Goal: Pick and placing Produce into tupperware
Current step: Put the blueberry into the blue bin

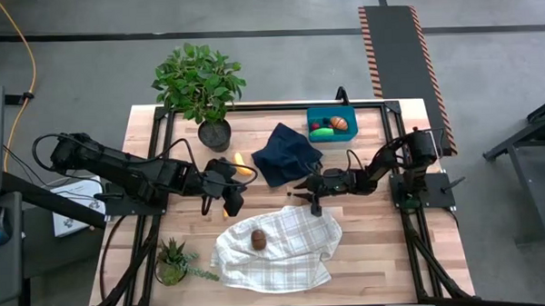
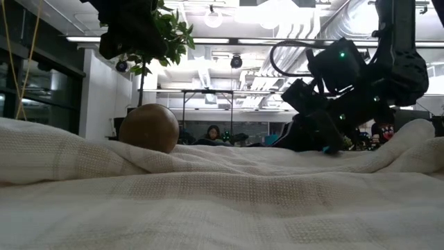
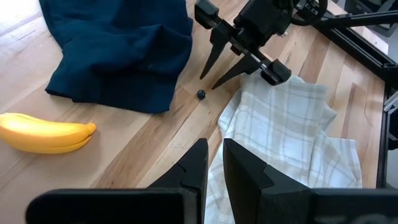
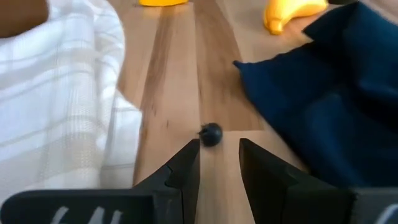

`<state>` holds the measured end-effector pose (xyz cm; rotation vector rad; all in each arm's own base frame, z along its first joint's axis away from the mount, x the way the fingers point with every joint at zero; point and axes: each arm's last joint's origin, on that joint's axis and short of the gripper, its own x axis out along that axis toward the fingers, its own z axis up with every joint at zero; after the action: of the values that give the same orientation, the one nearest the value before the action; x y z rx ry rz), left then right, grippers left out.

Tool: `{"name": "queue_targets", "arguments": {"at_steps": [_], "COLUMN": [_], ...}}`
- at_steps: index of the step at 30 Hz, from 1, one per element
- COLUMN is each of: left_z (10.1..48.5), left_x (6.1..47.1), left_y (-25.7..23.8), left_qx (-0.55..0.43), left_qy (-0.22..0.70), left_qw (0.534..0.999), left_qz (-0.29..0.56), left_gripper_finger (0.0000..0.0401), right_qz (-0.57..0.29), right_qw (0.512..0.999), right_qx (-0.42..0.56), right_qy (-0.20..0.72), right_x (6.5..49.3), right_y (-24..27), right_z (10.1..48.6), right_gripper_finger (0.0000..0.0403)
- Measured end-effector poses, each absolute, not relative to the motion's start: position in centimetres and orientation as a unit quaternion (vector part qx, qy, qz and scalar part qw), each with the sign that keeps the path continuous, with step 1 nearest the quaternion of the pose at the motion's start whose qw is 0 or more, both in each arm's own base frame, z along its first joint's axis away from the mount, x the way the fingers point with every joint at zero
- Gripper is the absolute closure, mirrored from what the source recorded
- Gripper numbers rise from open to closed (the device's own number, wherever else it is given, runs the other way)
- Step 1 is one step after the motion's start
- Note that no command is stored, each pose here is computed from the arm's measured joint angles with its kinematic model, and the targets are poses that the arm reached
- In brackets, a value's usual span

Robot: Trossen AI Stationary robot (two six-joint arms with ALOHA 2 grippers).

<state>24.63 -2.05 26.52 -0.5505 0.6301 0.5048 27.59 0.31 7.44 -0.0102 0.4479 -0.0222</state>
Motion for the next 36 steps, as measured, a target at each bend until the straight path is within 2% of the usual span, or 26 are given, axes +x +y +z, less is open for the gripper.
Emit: {"name": "queue_targets", "arguments": {"at_steps": [12, 36], "left_z": [26.52, 26.57], "left_x": [24.63, 24.68], "left_y": [-2.06, -2.07], "left_qx": [-0.268, -0.27], "left_qy": [0.302, 0.298], "left_qw": [0.882, 0.883], "left_qz": [0.243, 0.243], "left_gripper_finger": [0.0361, 0.0361], "right_qz": [0.009, 0.015], "right_qw": [0.981, 0.981], "right_qx": [0.008, 0.004], "right_qy": [0.192, 0.195], "right_x": [27.87, 27.97], "right_y": [0.41, -0.08], "right_z": [7.15, 7.13], "right_gripper_finger": [0.03, 0.0299]}}
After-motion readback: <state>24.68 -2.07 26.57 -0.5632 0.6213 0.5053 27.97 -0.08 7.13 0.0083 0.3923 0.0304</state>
